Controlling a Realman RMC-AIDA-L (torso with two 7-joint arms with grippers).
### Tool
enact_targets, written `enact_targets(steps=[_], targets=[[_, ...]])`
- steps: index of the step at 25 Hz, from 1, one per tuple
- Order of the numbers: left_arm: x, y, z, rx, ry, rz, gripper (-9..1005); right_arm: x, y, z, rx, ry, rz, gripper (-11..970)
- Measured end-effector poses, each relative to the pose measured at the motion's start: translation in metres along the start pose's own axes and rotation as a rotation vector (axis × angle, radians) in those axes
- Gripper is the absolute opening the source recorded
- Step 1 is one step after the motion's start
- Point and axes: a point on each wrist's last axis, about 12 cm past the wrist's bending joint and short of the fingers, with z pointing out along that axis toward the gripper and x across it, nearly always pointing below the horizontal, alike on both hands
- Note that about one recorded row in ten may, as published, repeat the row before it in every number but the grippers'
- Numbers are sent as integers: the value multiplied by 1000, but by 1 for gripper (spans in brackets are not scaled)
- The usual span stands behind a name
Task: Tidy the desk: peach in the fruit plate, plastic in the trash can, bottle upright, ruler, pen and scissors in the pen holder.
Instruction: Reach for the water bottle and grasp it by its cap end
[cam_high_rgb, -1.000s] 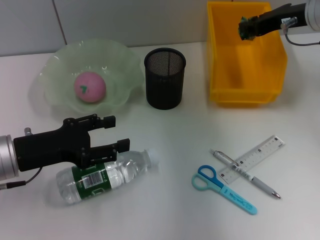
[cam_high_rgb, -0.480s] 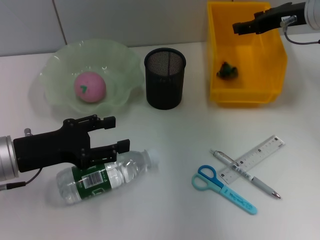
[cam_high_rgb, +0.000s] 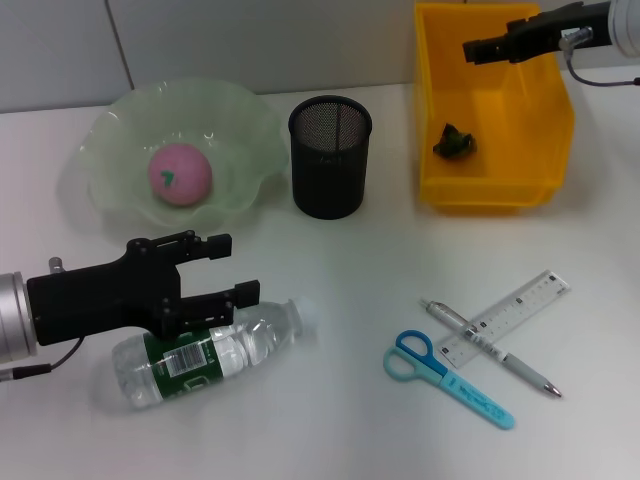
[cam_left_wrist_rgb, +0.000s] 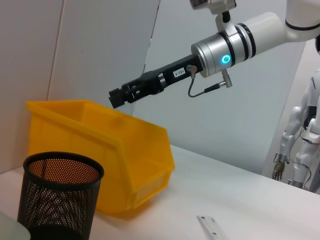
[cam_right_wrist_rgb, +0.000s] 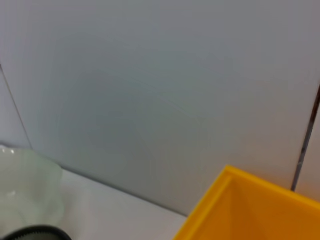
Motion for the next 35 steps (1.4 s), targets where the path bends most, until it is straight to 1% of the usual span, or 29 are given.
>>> enact_targets(steps=[3, 4, 5, 8, 9, 10, 12, 17, 23, 24, 25, 26, 27, 29, 30, 35], targets=[[0, 0, 0, -1, -1, 2, 755, -3, 2, -2, -19, -39, 26, 725], [0, 0, -1, -2, -2, 3, 755, -3, 3, -4, -44, -78, 51, 725], [0, 0, -1, -3, -3, 3, 755, -3, 3, -4, -44, -78, 51, 725], [0, 0, -2, -6, -3, 2, 755, -2, 6, -8, -94, -147, 77, 725], [0, 0, -2, -6, -3, 2, 755, 0, 7, -13, -135, -200, 87, 725], [1, 0, -2, -7, -3, 2, 755, 0, 7, -13, -135, -200, 87, 725], [1, 0, -3, -9, -2, 3, 755, 2, 9, -17, -176, -250, 95, 724], [1, 1, -6, -14, 2, 2, 755, 15, 17, -29, -310, -319, 83, 724], [1, 0, -6, -7, 4, 3, 755, 41, 27, -39, -466, -290, 54, 724], [1, 0, -6, -5, 4, 3, 755, 51, 30, -41, -516, -270, 53, 724], [1, 0, -6, -3, 5, 4, 755, 51, 30, -41, -516, -270, 53, 724], [1, 0, -6, -2, 6, 4, 755, 60, 32, -44, -562, -247, 51, 724], [1, 0, -7, -1, 7, 4, 755, 60, 32, -44, -562, -247, 51, 724], [1, 0, -7, 0, 9, 4, 755, 73, 33, -47, -604, -211, 46, 724], [1, 0, -7, 0, 9, 4, 755, 73, 33, -47, -604, -211, 46, 724], [2, 0, -7, 7, 27, 6, 755, 92, 34, -52, -636, -136, 27, 725]])
